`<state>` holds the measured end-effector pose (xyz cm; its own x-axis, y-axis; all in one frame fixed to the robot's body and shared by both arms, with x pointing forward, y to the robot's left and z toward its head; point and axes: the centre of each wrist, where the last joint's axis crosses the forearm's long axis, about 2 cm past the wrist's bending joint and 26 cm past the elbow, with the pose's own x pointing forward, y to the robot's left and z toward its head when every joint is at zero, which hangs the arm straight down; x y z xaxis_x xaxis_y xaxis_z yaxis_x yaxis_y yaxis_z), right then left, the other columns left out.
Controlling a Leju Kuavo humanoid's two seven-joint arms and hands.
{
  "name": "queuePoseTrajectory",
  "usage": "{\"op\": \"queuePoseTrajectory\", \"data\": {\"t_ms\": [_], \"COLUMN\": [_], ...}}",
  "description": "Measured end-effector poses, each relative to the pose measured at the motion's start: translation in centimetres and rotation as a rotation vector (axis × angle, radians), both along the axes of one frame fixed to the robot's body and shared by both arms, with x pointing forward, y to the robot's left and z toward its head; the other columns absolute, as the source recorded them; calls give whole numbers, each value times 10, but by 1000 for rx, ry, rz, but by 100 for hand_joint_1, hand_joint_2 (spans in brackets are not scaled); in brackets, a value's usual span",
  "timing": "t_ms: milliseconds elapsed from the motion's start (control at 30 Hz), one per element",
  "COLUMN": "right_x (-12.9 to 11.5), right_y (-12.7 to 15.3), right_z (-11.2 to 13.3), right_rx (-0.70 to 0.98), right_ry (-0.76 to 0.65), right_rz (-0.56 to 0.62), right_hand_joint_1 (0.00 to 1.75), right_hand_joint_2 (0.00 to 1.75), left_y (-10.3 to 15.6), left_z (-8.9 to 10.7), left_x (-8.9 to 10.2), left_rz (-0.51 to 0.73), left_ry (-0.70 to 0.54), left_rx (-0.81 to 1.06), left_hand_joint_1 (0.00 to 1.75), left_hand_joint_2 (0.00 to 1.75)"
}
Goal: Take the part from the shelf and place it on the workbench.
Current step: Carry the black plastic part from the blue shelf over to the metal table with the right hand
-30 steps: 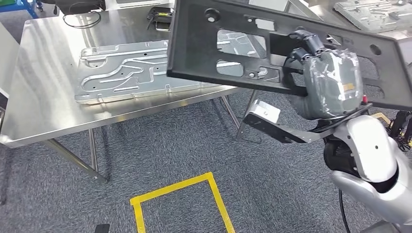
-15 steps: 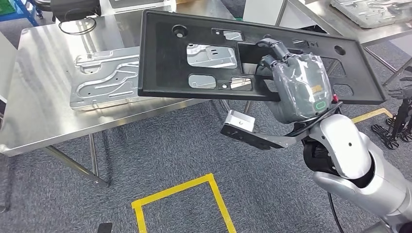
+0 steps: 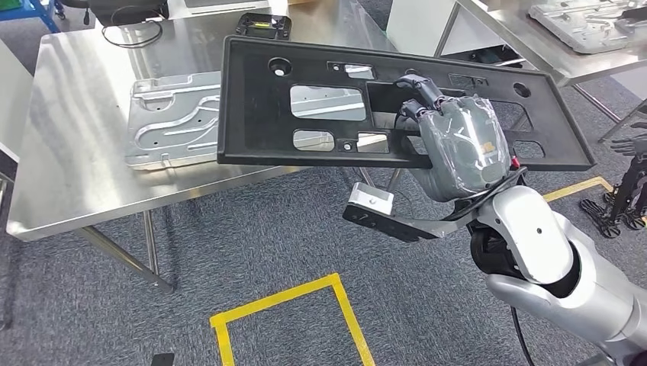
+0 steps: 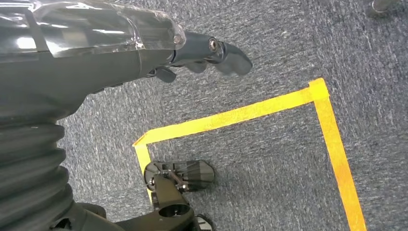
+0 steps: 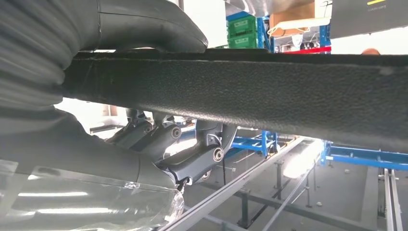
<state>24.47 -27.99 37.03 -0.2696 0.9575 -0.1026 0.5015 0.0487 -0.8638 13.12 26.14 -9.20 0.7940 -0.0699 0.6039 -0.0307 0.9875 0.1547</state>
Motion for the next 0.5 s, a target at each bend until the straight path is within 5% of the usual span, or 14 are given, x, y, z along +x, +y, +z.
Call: {"op": "queuePoseTrajectory", "data": {"t_ms": [500], "right_x": [3], "right_y": [2], "right_z": [-7], "right_rx": [-2], "right_ry": [25], "right_rz": [2], "right_hand_joint_1": [175], "right_hand_joint_2": [175], "left_y": [1], "left_z": [0], "left_x": [0], "left_rz": [7], "left_ry": [0], "left_rx": [-1], "left_hand_joint_1": [0], "left_hand_joint_2": [175]}}
